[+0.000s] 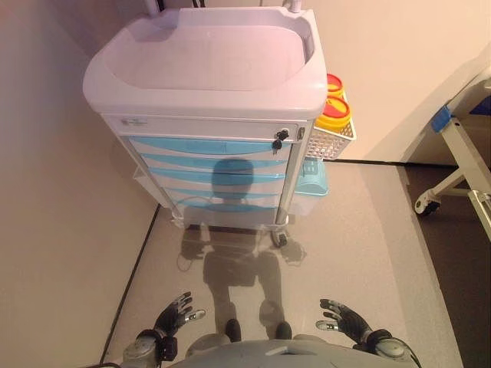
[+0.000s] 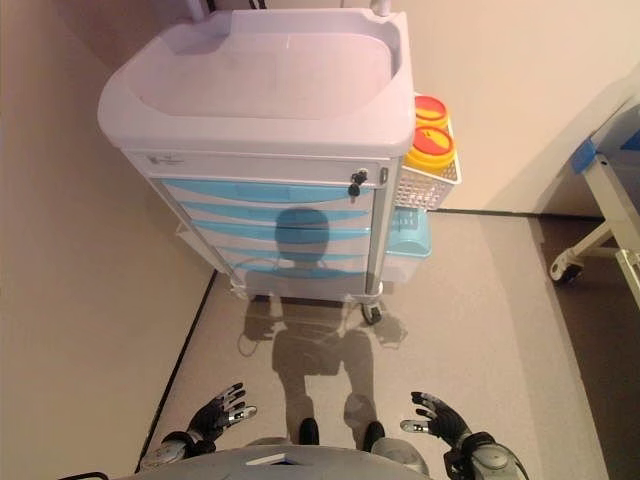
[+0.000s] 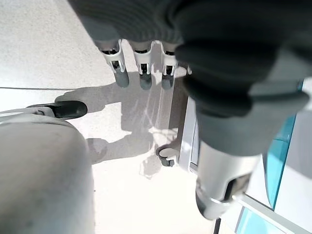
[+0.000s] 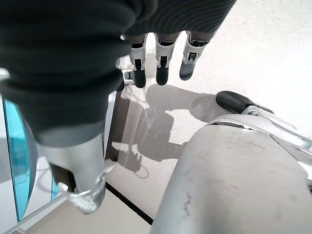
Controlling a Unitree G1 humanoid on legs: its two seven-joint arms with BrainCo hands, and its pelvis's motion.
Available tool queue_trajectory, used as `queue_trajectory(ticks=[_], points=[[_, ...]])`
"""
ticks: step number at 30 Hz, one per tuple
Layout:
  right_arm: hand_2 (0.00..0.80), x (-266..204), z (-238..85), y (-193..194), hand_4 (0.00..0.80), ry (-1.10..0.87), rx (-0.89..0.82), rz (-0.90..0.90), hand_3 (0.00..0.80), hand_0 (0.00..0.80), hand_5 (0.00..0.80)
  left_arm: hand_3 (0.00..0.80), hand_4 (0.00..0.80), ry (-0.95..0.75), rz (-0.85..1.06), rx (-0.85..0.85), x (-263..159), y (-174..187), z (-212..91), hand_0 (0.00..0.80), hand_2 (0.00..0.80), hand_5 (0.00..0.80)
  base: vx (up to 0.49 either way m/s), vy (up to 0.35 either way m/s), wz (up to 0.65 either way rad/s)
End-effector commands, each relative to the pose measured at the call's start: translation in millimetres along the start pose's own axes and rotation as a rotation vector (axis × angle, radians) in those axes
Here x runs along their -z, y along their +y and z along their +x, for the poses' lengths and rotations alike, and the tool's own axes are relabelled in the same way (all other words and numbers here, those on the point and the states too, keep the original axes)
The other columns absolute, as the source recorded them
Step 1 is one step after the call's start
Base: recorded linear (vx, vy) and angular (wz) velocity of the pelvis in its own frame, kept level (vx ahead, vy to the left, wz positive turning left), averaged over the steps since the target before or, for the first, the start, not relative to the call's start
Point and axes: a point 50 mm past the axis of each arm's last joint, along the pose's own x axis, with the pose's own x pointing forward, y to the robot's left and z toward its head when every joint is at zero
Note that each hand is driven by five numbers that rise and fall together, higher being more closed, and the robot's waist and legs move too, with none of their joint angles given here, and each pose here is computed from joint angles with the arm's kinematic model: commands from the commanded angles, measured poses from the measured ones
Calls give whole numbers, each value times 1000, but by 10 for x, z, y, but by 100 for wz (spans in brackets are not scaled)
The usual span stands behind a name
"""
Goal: Open the drawer and pick up the medicine
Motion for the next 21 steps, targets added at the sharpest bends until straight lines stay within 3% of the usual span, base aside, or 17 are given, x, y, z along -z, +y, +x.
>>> queue_trajectory(ticks=[1, 21], points=[[0, -151, 107, 67, 0, -19, -41, -62, 0, 0, 0, 0, 0, 7, 15, 22, -76, -80, 82, 0, 0, 0, 0, 0, 0], [0, -136, 118, 72, 0, 18, -41, -110, 0, 0, 0, 0, 0, 63, -63, 32, 5, -59, 62, 0, 0, 0, 12, 2, 2]])
